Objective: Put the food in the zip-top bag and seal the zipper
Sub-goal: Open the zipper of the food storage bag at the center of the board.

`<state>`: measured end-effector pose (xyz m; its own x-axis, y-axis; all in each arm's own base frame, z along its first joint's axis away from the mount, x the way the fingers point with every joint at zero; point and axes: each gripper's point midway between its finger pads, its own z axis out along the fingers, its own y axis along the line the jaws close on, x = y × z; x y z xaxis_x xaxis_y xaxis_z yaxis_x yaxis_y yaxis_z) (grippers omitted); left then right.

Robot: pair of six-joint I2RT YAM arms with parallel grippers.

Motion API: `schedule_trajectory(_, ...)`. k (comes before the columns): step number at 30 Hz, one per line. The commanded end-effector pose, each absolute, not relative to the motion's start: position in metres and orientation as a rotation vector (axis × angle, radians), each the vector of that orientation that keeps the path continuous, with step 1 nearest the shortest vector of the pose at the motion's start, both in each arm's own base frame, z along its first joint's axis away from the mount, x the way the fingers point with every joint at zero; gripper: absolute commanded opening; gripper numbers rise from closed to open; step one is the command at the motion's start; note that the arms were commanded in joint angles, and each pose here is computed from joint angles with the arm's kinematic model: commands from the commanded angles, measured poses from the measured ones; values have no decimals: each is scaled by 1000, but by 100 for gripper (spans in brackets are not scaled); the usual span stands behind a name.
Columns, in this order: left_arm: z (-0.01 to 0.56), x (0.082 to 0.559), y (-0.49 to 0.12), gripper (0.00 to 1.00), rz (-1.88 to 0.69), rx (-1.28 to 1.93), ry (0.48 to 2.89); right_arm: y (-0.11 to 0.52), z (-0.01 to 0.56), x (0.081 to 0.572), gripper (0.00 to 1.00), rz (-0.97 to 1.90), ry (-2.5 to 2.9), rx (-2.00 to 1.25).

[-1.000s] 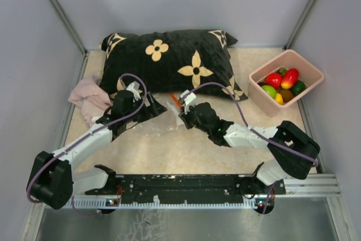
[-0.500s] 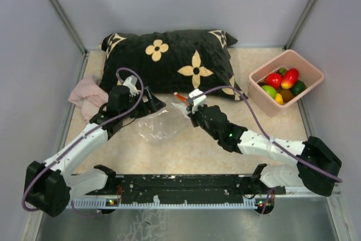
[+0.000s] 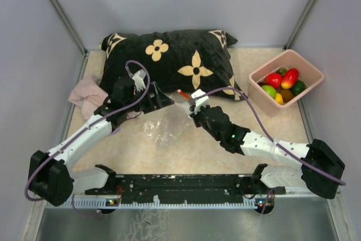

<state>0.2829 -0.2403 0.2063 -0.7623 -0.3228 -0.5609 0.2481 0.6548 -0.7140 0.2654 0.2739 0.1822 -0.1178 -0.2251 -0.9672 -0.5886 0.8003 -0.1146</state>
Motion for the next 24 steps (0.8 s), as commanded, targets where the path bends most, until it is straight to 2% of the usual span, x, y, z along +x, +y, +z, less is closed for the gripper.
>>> schedule_trajectory(1,189,279,-258,91,-1189,-98,2214,278,203,263,0,393,1618,-605)
schedule_trajectory(11,168,292,-276,90,-1265,-152,2232,293,179,251,0,452,1610,-699)
schedule_trajectory(24,130,283,-288,79,-1255,-137,2326,303,167,243,0,487,1567,-783)
